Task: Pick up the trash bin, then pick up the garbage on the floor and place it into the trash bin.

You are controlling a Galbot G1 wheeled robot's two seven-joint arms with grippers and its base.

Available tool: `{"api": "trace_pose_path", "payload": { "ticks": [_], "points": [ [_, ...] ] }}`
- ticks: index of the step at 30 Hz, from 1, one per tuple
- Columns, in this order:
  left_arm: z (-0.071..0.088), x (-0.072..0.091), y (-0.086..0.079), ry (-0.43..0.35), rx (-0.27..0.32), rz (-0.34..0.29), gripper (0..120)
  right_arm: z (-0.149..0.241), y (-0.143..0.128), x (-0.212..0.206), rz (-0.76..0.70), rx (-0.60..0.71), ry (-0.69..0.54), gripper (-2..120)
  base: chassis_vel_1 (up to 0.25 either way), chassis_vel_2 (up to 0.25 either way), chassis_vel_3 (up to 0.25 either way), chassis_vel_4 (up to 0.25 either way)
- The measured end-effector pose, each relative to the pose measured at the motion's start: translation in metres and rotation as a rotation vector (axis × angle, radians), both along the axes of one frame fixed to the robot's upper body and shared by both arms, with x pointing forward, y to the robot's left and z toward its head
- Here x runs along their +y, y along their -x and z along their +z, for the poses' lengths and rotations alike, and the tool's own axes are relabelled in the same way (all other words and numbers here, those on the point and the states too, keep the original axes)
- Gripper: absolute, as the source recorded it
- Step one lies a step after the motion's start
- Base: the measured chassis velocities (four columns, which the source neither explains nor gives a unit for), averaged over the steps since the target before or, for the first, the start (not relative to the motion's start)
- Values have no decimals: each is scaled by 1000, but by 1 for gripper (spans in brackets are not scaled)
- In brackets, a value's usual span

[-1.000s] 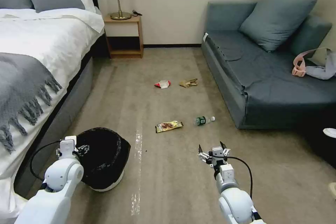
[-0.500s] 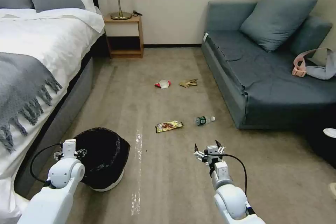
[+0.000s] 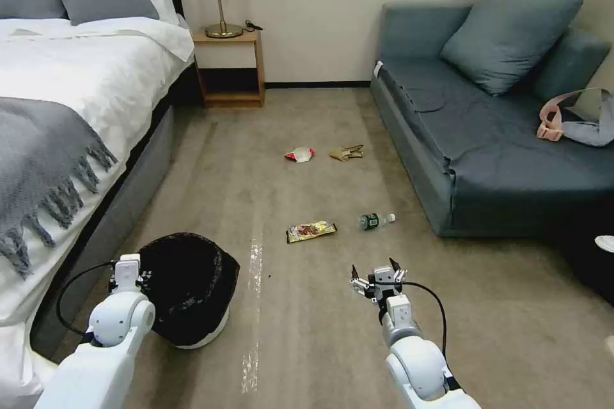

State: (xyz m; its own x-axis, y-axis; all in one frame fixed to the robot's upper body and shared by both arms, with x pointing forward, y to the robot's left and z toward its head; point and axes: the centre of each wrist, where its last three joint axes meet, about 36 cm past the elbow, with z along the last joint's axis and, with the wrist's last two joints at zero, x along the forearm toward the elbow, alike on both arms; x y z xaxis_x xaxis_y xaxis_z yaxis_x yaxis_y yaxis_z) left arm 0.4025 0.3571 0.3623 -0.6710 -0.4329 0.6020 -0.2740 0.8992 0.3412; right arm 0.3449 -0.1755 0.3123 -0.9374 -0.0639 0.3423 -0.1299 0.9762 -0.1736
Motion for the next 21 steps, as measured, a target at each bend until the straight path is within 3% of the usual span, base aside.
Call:
{"api": "trace_pose_path", "payload": {
  "ticks": [8, 9, 14, 17, 21],
  "points": [
    [-7, -7, 38, -2, -49, -6, 35, 0, 2, 7, -39, 61, -27, 100, 0, 0, 0, 0],
    [0, -13, 48, 7, -84, -18, 34, -1, -1, 9, -51, 62, -27, 100, 0, 0, 0, 0],
    [15, -22, 52, -3, -130, -42, 23, -2, -4, 12, -53, 49, -33, 100, 0, 0, 0, 0],
    [30, -29, 54, -44, -178, -62, 11, -1, -7, 14, -49, 34, -36, 100, 0, 0, 0, 0],
    [46, -32, 54, -95, -230, -66, 5, 0, -10, 14, -48, 23, -43, 100, 0, 0, 0, 0]
  ]
}}
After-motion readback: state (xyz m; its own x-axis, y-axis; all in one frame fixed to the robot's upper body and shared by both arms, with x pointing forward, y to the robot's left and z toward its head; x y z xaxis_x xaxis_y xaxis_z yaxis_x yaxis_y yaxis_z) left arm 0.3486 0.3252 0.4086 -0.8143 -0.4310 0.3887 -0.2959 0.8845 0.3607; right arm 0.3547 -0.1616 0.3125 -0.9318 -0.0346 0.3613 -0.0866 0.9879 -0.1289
